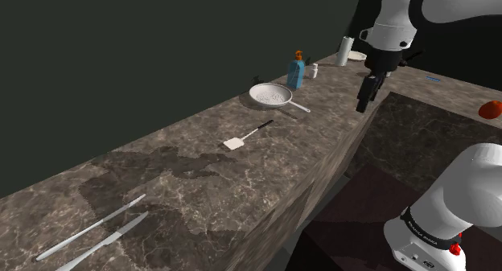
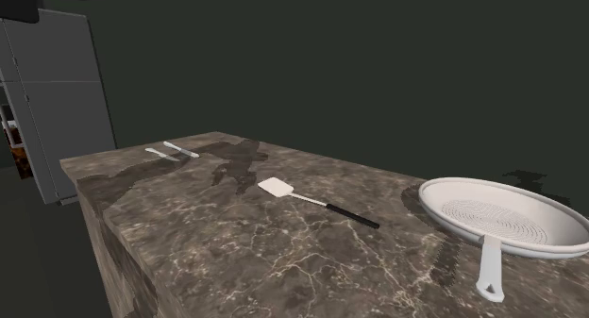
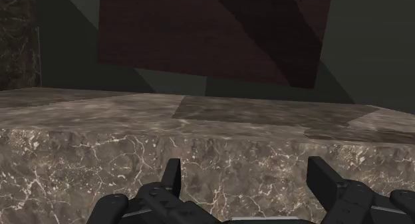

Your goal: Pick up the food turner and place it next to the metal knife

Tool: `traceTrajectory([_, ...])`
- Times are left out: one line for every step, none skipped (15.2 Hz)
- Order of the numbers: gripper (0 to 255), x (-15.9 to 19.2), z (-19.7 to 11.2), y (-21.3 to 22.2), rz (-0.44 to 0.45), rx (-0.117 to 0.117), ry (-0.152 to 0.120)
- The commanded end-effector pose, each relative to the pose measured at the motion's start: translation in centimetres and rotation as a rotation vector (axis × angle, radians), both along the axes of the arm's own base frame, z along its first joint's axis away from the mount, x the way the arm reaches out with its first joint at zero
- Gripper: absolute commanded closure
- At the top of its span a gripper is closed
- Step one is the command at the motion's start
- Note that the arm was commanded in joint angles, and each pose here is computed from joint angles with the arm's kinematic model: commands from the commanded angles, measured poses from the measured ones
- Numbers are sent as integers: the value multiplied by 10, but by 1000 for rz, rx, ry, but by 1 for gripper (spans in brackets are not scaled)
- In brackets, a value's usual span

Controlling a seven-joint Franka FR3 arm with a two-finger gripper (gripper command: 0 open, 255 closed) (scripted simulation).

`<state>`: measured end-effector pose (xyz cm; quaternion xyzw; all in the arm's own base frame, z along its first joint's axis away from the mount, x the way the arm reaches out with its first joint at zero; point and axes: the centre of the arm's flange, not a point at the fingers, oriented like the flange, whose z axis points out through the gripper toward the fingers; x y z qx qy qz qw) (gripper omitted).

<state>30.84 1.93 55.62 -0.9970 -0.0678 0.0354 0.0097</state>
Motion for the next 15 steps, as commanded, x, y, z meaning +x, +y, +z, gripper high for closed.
traceTrajectory([0,0,0,0,0,0,0])
traceTrajectory([0,10,-7,-4,41,0,-1])
traceTrajectory([0,21,-13,-8,82,-1,-1])
traceTrajectory([0,32,-20,-11,123,-1,-2])
traceTrajectory([0,43,-26,-14,165,-2,-3])
traceTrajectory([0,54,-33,-16,206,-2,-3])
traceTrajectory([0,65,-40,-18,247,-2,-4])
traceTrajectory([0,76,-46,-20,288,-3,-4])
traceTrajectory([0,87,-53,-21,329,-3,-5])
traceTrajectory([0,98,-59,-21,370,-4,-6])
traceTrajectory([0,109,-66,-21,412,-4,-6])
traceTrajectory([0,121,-72,-21,453,-5,-7])
traceTrajectory([0,132,-79,-20,494,-5,-8])
traceTrajectory([0,143,-85,-19,535,-5,-8])
traceTrajectory([0,154,-92,-17,576,-6,-9])
